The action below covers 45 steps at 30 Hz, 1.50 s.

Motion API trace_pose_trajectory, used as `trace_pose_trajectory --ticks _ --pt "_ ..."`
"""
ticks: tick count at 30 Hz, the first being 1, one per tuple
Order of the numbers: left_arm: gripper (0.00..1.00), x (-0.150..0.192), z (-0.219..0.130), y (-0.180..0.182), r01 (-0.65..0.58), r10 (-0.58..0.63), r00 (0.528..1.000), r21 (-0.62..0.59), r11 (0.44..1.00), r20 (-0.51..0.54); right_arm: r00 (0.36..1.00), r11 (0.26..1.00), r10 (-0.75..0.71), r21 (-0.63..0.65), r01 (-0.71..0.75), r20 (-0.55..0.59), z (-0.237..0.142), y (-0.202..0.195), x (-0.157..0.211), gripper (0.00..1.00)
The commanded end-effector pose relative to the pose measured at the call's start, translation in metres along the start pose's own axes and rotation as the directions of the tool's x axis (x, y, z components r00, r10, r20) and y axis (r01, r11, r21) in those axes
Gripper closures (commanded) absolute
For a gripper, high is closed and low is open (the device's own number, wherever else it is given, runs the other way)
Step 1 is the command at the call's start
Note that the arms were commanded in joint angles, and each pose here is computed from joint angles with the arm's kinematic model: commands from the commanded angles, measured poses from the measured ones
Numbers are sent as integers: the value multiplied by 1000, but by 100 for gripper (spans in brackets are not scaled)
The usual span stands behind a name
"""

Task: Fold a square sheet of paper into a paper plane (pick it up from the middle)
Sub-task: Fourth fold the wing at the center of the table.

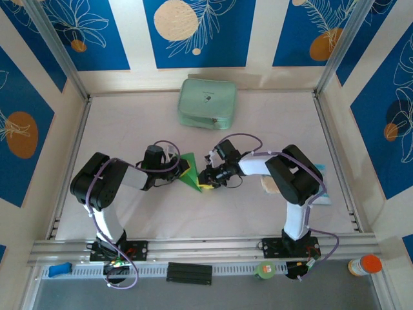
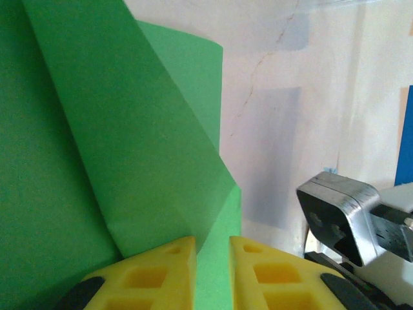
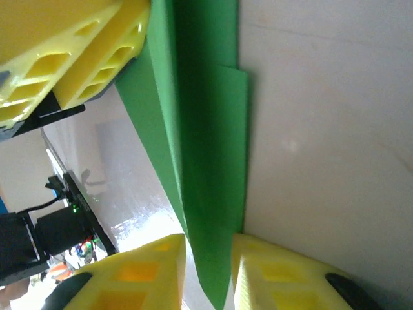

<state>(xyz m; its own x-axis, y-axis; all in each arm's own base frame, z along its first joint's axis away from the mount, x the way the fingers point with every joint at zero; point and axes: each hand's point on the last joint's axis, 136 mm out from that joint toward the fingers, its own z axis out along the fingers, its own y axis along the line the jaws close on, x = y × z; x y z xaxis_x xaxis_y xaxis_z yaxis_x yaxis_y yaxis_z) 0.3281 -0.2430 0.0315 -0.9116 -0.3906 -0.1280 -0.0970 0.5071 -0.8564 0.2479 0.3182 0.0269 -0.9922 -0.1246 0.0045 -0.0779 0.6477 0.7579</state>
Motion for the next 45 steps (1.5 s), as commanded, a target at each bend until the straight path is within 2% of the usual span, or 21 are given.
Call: trace_pose_trajectory --ticks 1,6,13,27,45 --pt "78 13 3 32 49 -54 998 -124 991 -37 999 1000 -1 21 -1 53 -19 6 -1 71" --pt "78 17 4 40 81 -90 995 -166 983 -48 993 998 -54 43 50 106 -34 17 -4 72" --pt "78 21 3 46 83 -99 993 -221 972 -62 989 990 -131 62 127 66 -13 38 -2 82" --pt "72 29 -2 58 58 -96 991 -355 933 -90 996 989 -93 114 92 5 14 19 0 85" --pt "70 30 -4 62 51 -99 990 -416 908 -96 998 989 -36 145 42 -47 23 -1 11 85"
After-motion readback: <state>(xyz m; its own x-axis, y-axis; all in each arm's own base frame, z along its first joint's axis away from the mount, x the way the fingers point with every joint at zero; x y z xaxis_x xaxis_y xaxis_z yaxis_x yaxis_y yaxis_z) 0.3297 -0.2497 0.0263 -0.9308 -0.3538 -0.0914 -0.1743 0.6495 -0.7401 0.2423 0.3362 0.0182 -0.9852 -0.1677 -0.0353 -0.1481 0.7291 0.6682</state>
